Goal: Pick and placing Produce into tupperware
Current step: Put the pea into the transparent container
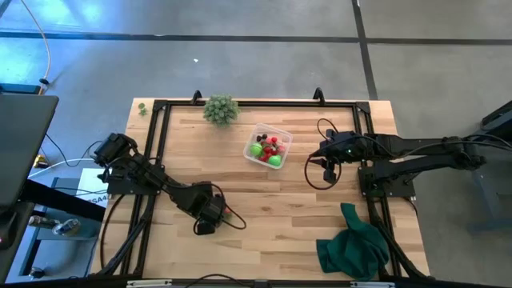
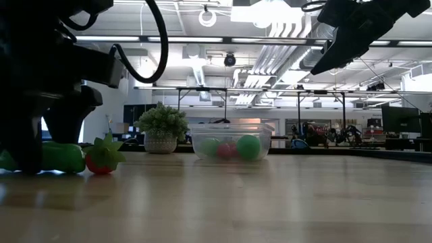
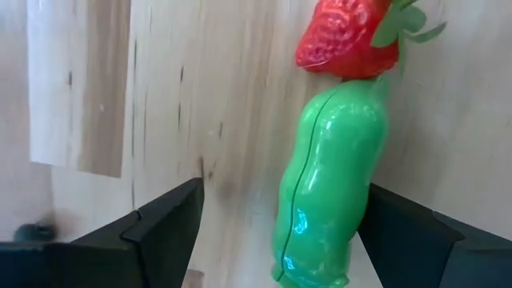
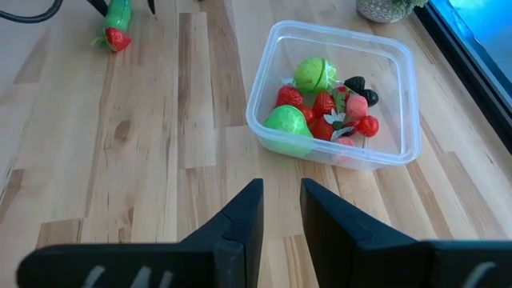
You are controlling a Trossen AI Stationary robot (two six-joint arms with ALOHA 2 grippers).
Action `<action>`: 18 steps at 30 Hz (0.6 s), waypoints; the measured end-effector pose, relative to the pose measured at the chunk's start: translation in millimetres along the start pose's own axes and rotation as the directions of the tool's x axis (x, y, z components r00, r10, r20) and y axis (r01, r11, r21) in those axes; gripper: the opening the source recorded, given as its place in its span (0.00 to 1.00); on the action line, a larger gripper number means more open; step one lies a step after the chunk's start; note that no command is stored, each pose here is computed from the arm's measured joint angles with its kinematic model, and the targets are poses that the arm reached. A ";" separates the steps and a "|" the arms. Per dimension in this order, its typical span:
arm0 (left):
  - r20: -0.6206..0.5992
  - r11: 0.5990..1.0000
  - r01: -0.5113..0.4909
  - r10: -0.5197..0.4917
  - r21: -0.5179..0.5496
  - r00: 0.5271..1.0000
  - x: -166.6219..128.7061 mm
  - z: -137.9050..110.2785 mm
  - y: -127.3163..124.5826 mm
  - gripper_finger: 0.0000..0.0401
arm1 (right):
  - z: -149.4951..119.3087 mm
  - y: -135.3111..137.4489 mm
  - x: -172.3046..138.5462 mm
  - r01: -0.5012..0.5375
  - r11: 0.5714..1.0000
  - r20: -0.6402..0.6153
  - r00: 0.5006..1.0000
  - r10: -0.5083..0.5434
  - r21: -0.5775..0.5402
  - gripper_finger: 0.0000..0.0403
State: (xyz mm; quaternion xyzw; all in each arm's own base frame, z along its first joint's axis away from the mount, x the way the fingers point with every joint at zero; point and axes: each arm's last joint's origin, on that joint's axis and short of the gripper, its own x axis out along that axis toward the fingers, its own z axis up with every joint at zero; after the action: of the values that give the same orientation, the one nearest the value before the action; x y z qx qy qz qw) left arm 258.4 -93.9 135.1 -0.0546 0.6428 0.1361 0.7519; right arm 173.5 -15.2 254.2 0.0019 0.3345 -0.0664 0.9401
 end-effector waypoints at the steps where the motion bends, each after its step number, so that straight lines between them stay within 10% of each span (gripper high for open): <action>1: 0.004 1.000 -0.004 0.004 0.015 1.000 0.0 0.2 0.0 0.74 | 0.0 0.1 0.0 0.000 1.000 0.000 1.000 0.000 0.000 0.19; 18: 0.031 0.928 0.045 -0.060 0.370 0.998 0.4 4.3 -3.7 0.74 | 0.0 -0.1 0.0 0.002 1.000 0.000 1.000 -0.002 0.000 0.19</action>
State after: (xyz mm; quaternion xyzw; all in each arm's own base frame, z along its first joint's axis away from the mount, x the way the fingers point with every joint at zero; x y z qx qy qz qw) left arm 263.6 -96.3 135.2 0.0735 0.6394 -0.0063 0.7653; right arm 173.5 -15.3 254.2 0.0016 0.3344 -0.0675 0.9400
